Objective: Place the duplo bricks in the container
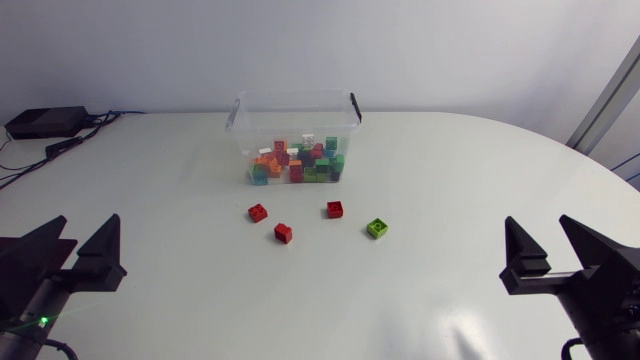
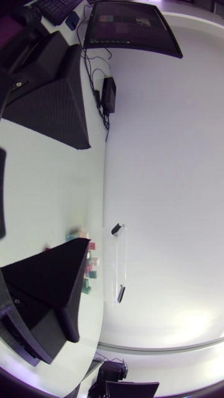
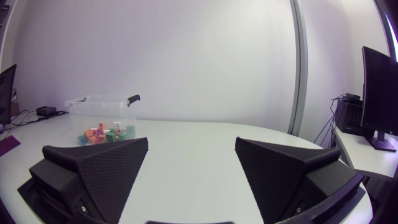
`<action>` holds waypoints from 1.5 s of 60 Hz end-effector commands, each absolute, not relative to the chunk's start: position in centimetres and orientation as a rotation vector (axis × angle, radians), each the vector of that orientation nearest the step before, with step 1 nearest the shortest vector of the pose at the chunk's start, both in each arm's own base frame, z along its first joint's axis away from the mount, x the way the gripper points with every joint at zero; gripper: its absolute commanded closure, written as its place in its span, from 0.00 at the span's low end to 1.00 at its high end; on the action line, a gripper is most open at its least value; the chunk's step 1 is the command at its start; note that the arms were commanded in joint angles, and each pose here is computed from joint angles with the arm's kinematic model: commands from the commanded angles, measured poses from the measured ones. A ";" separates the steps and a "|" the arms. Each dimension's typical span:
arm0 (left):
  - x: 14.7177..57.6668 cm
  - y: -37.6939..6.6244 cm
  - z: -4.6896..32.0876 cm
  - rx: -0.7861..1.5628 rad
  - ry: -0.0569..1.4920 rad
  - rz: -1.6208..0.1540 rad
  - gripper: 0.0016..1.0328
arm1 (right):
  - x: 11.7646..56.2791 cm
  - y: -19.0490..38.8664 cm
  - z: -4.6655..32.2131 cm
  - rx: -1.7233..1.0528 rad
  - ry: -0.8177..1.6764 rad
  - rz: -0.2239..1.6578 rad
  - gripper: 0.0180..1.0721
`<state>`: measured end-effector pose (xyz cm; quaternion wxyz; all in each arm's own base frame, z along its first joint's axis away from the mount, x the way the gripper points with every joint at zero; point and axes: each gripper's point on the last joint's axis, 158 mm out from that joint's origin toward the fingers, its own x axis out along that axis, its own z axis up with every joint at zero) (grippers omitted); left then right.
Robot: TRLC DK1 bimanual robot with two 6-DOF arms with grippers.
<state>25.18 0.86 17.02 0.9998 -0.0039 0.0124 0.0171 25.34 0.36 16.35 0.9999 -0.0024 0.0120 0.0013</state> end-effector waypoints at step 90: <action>41.0 -12.9 2.2 0.669 1.110 -0.614 0.11 | 31.2 7.1 7.5 -0.437 0.924 0.449 0.05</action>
